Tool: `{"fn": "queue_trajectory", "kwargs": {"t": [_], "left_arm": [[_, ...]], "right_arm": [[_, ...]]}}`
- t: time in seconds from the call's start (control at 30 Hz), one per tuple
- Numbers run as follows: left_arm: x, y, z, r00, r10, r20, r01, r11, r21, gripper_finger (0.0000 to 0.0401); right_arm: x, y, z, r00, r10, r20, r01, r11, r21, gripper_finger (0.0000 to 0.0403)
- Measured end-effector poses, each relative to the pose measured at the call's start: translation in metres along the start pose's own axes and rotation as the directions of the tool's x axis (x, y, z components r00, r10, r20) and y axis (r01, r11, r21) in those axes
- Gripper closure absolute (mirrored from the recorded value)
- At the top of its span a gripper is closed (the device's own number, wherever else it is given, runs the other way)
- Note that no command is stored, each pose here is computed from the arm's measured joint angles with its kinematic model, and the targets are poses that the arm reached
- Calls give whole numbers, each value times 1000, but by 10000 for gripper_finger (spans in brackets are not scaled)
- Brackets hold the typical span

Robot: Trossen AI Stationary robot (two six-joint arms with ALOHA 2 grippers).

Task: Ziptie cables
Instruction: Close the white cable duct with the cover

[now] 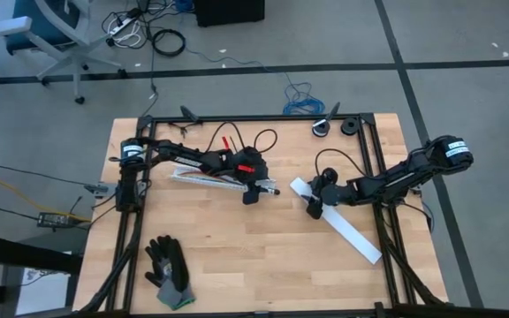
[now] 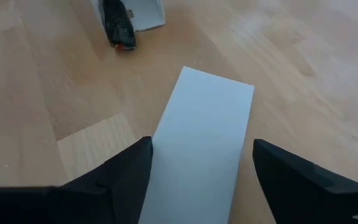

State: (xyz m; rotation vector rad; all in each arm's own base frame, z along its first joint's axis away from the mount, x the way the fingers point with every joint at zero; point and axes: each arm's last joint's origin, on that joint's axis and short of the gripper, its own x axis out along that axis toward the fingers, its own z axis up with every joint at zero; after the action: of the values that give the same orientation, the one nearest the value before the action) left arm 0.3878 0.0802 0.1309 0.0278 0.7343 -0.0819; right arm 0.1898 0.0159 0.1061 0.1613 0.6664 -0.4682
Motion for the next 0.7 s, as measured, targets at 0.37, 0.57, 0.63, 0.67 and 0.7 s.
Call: {"fn": "queue_trajectory", "kwargs": {"t": [0.37, 0.57, 0.63, 0.67, 0.7], "left_arm": [[0, 0, 0, 1000, -1, -1, 1, 1000, -1, 182], [0, 0, 0, 1000, 0, 0, 0, 1000, -1, 182], [0, 0, 0, 1000, 0, 0, 0, 1000, -1, 182], [0, 0, 0, 1000, -1, -1, 1, 1000, -1, 182], [0, 0, 0, 1000, -1, -1, 1, 1000, -1, 182]], "right_arm": [[1, 3, 8, 996, 69, 55, -74, 992, 102, 83], [0, 3, 4, 996, 82, 21, -84, 990, 109, 93], [0, 4, 2, 996, 93, 1, -93, 990, 102, 94], [0, 4, 1, 995, 98, -10, -96, 991, 97, 94], [-1, 5, 0, 995, 101, -15, -99, 991, 92, 94]]}}
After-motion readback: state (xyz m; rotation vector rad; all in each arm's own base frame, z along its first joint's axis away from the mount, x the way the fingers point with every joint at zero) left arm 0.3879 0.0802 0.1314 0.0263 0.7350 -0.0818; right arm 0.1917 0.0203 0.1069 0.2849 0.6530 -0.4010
